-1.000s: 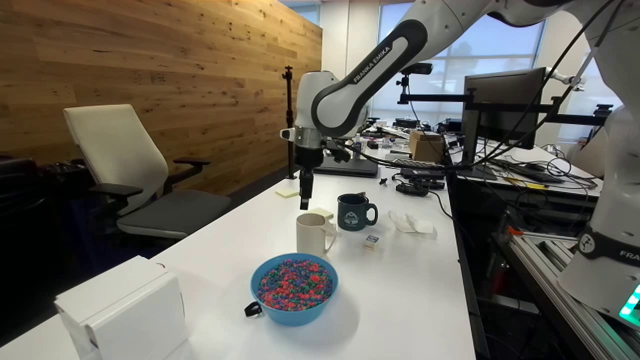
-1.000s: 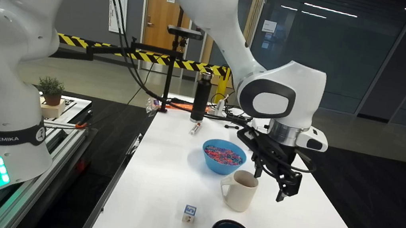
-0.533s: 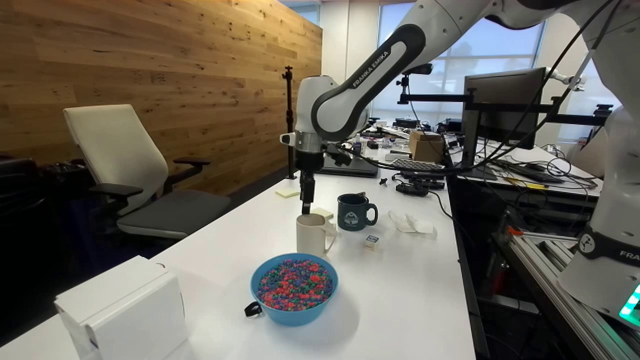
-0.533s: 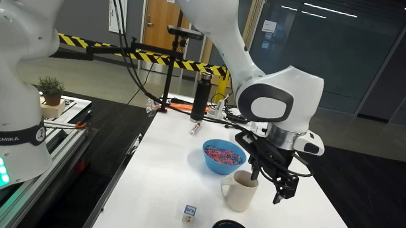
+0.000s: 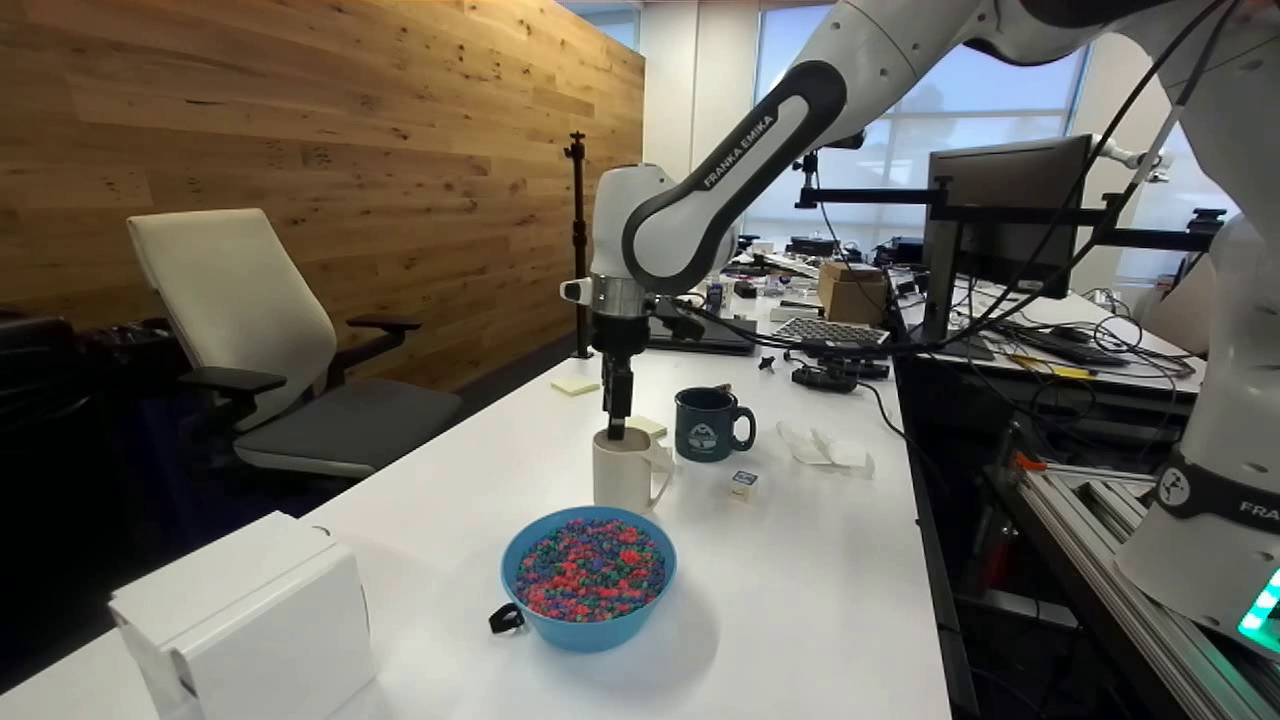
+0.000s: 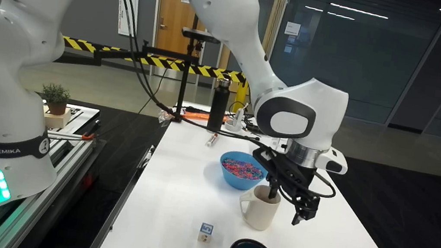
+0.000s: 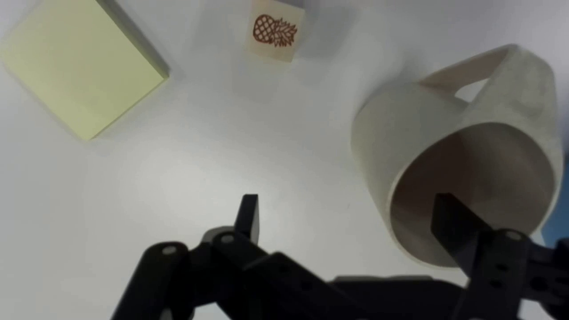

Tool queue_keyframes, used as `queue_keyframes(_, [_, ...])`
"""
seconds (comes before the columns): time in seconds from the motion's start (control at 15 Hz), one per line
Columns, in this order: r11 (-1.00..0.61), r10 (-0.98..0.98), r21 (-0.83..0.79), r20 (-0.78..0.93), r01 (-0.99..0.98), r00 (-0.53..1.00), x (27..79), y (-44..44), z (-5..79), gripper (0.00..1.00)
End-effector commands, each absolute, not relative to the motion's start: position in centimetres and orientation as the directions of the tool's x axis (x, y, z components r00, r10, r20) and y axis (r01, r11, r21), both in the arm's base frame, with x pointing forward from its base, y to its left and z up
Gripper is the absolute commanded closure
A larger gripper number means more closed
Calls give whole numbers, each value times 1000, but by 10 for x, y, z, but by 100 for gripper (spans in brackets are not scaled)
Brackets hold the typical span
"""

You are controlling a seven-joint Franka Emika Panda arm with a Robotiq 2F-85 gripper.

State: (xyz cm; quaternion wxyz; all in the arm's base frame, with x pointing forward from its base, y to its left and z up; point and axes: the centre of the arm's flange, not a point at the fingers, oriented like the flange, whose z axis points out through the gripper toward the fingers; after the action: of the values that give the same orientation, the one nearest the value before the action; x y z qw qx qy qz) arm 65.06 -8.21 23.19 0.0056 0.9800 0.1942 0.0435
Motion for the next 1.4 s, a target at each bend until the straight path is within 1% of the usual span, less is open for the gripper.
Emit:
queue_keyframes(0.0, [-916,402,37,81,400,912,651,-85,225,0])
queue_keyframes(0.4, [-915,403,37,75,401,912,650,-84,221,0])
queue_keyframes(0.47, [-915,403,37,75,401,912,650,-85,221,6])
queue_keyframes(0.53, [-915,403,37,75,401,912,650,-85,221,15])
queue_keyframes(0.6, [-916,402,37,75,400,913,650,-85,221,32])
queue_keyframes(0.8, [-916,402,40,77,400,912,651,-86,222,56])
queue_keyframes(1.2, [-916,400,45,77,398,913,651,-87,222,97])
queue_keyframes(1.27, [-916,401,46,77,398,913,651,-87,222,100])
queue_keyframes(1.33, [-916,401,47,77,398,913,652,-87,222,100])
